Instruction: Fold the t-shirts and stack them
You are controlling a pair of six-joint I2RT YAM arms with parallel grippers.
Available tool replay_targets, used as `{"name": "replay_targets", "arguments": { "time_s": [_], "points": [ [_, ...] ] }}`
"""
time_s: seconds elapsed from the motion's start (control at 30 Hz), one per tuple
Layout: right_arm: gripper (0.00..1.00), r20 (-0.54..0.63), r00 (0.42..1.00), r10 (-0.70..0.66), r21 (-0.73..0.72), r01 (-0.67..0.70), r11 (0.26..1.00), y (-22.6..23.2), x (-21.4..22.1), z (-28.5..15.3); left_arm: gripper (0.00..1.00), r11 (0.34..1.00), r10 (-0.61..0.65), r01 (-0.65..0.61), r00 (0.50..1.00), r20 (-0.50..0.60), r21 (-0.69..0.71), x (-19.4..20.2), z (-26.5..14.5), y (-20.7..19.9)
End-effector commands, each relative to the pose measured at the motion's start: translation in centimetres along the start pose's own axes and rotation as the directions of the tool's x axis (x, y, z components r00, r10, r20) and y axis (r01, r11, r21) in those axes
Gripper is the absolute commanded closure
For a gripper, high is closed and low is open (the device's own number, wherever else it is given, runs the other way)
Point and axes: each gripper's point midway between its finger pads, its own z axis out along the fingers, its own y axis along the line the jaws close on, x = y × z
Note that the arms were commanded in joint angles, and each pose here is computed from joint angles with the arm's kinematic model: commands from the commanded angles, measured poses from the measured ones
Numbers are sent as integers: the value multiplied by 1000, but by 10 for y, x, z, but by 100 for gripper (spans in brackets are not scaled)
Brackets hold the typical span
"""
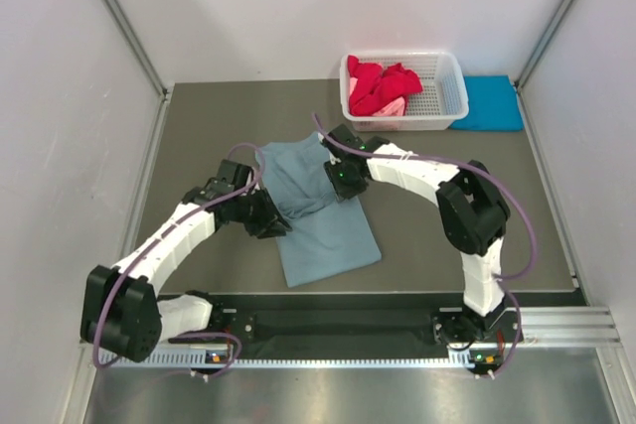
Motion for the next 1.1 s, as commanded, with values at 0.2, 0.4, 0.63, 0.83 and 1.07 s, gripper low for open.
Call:
{"name": "replay_targets", "arguments": {
  "time_s": [0.2, 0.4, 0.63, 0.83, 1.07],
  "points": [
    [67, 70, 997, 14, 17, -16, 1000, 3, -42, 6, 70, 993, 93, -89, 995, -45, 76, -19, 26, -29],
    [67, 75, 996, 41, 13, -42, 999, -5, -49, 15, 71, 993, 87, -80, 993, -79, 90, -38, 55, -42],
    [67, 95, 994, 52, -14, -51, 999, -9, -61, 21, 74, 994, 113, -113, 992, -63, 7, -64, 86, -31],
    [66, 85, 996, 42, -22, -40, 999, -11, -60, 32, 78, 985, 112, -113, 994, -21, -128, -96, 95, 5],
    [67, 65, 997, 35, -11, -35, 999, -20, -54, 37, 78, 971, 125, -120, 992, 10, -208, -125, 87, 33]
  ]
}}
